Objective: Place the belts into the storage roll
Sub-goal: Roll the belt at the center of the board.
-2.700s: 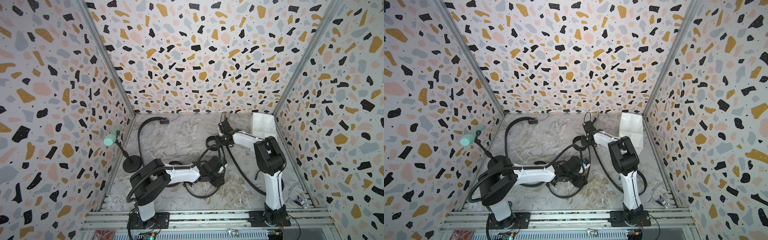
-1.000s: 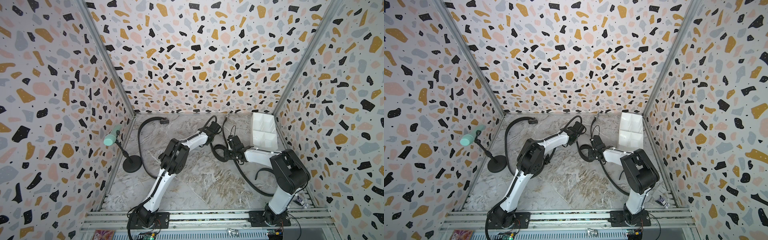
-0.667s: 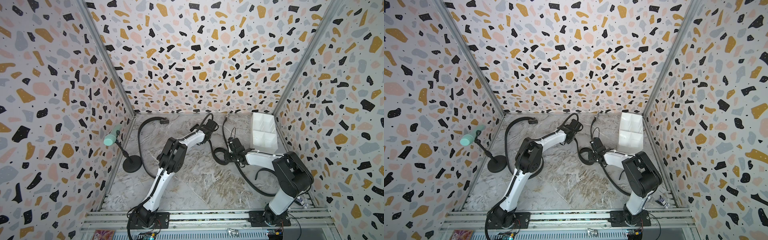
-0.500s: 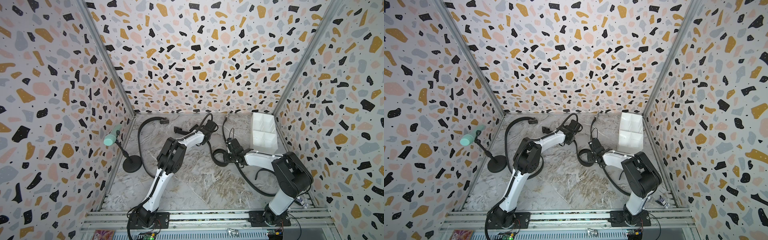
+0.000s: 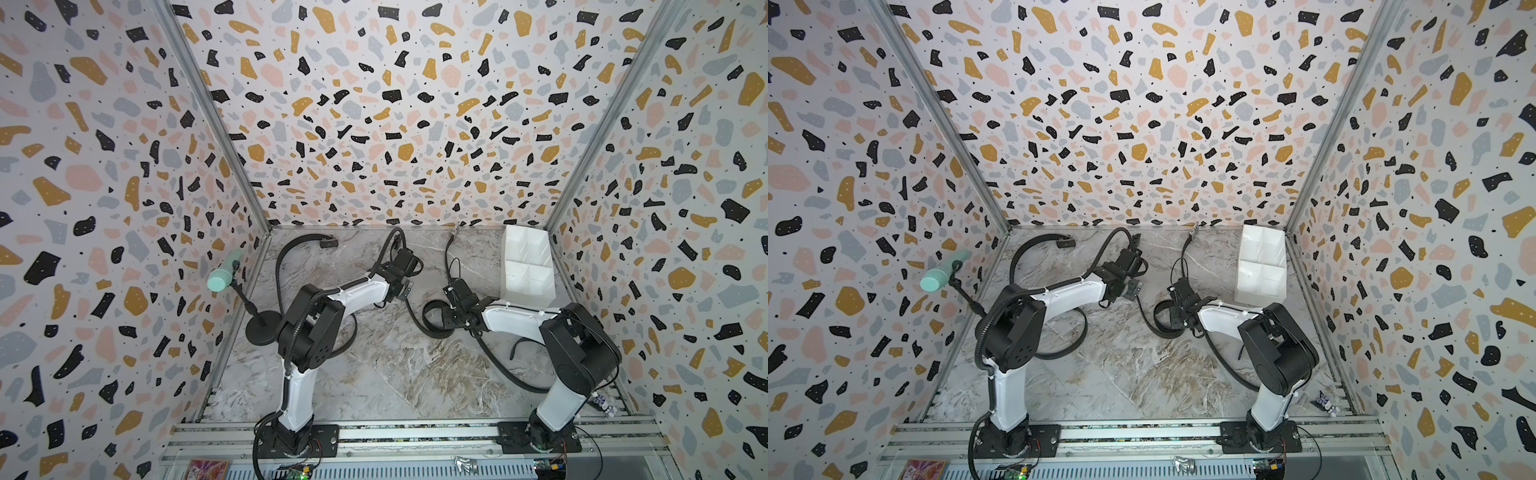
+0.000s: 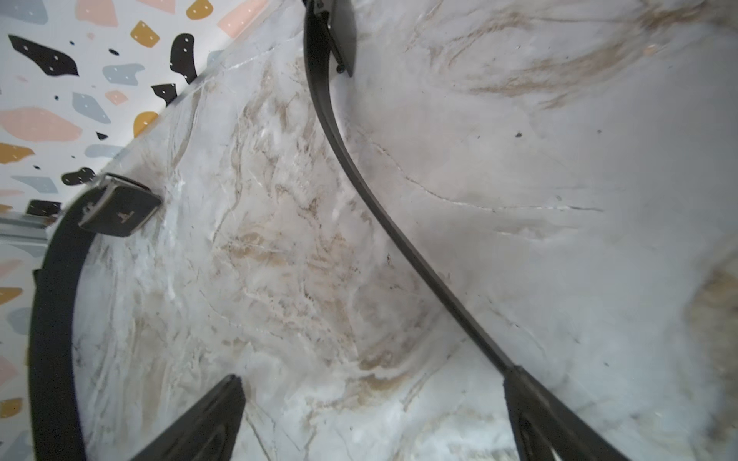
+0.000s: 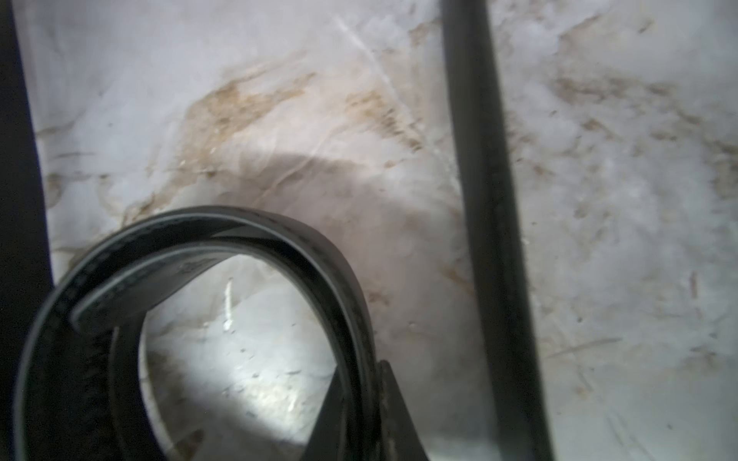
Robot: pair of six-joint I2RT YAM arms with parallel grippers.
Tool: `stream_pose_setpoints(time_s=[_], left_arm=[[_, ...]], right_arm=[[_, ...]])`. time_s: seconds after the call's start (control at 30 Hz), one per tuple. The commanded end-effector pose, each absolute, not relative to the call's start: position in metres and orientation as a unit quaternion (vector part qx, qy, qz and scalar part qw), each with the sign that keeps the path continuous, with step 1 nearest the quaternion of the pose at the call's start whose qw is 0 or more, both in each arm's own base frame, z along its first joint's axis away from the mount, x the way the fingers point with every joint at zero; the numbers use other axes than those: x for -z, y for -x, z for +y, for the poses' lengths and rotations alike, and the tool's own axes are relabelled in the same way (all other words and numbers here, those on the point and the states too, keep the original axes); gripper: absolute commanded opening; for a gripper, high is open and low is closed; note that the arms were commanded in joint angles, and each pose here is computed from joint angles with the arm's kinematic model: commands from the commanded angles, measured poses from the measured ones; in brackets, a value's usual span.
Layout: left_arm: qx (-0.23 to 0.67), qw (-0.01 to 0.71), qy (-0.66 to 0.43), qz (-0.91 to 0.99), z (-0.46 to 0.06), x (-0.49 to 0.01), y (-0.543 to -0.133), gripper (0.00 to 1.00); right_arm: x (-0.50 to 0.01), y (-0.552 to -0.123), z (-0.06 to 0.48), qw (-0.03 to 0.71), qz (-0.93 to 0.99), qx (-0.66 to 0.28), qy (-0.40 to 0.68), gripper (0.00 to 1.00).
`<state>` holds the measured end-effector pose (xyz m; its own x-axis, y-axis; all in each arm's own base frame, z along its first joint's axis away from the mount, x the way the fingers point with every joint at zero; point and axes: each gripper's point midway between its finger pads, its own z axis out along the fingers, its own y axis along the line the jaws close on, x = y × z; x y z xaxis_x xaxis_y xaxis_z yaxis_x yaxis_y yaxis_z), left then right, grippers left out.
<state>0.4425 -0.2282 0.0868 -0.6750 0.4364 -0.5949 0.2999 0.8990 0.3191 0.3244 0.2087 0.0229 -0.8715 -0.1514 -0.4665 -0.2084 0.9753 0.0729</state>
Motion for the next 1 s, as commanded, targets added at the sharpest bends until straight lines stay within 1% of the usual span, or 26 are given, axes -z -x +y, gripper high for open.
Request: stream_pose_setpoints(time_s=[0.0,0.1,0.17,0.23,0.4,0.47,0.53,0.57,0.6,0.67,0.77,0.97], left_arm=[[0.032,0.371,-0.110,0.922,-0.239,-0.095,-0.441,0.92],[0.106,0.348,-0.071,0.929,-0.249,-0.077,-0.429,0.85],[0.119,0.328,-0.053,0.936,-0.249,-0.060,-0.422,0.79],[0.112,0.317,-0.040,0.941,-0.245,-0.048,-0.418,0.73],[0.123,0.309,-0.036,0.942,-0.251,-0.032,-0.422,0.48],[0.129,0.310,-0.042,0.941,-0.256,-0.028,-0.429,0.31],[0.132,0.317,-0.049,0.938,-0.263,-0.029,-0.440,0.11],[0.133,0.321,-0.057,0.936,-0.267,-0.030,-0.445,0.02],[0.133,0.325,-0.065,0.934,-0.270,-0.031,-0.449,0.00],[0.139,0.331,-0.092,0.929,-0.279,-0.034,-0.457,0.00],[0.141,0.313,-0.142,0.928,-0.289,-0.030,-0.456,0.00],[0.129,0.259,-0.178,0.941,-0.277,-0.007,-0.423,0.00]], right_arm=[[0.019,-0.256,0.206,0.102,0.984,-0.040,0.141,0.03],[0.019,-0.253,0.209,0.102,0.983,-0.034,0.149,0.03],[0.019,-0.251,0.211,0.102,0.982,-0.033,0.154,0.02],[0.019,-0.248,0.213,0.101,0.981,-0.033,0.161,0.03],[0.017,-0.238,0.223,0.105,0.976,-0.034,0.186,0.03],[0.018,-0.235,0.228,0.107,0.973,-0.036,0.199,0.03],[0.017,-0.231,0.232,0.108,0.970,-0.036,0.213,0.03],[0.017,-0.230,0.235,0.110,0.968,-0.037,0.221,0.03],[0.015,-0.229,0.238,0.113,0.966,-0.039,0.229,0.03],[0.012,-0.230,0.247,0.124,0.960,-0.044,0.247,0.03],[0.007,-0.234,0.261,0.138,0.950,-0.049,0.276,0.03],[0.011,-0.237,0.278,0.136,0.940,-0.057,0.308,0.03]])
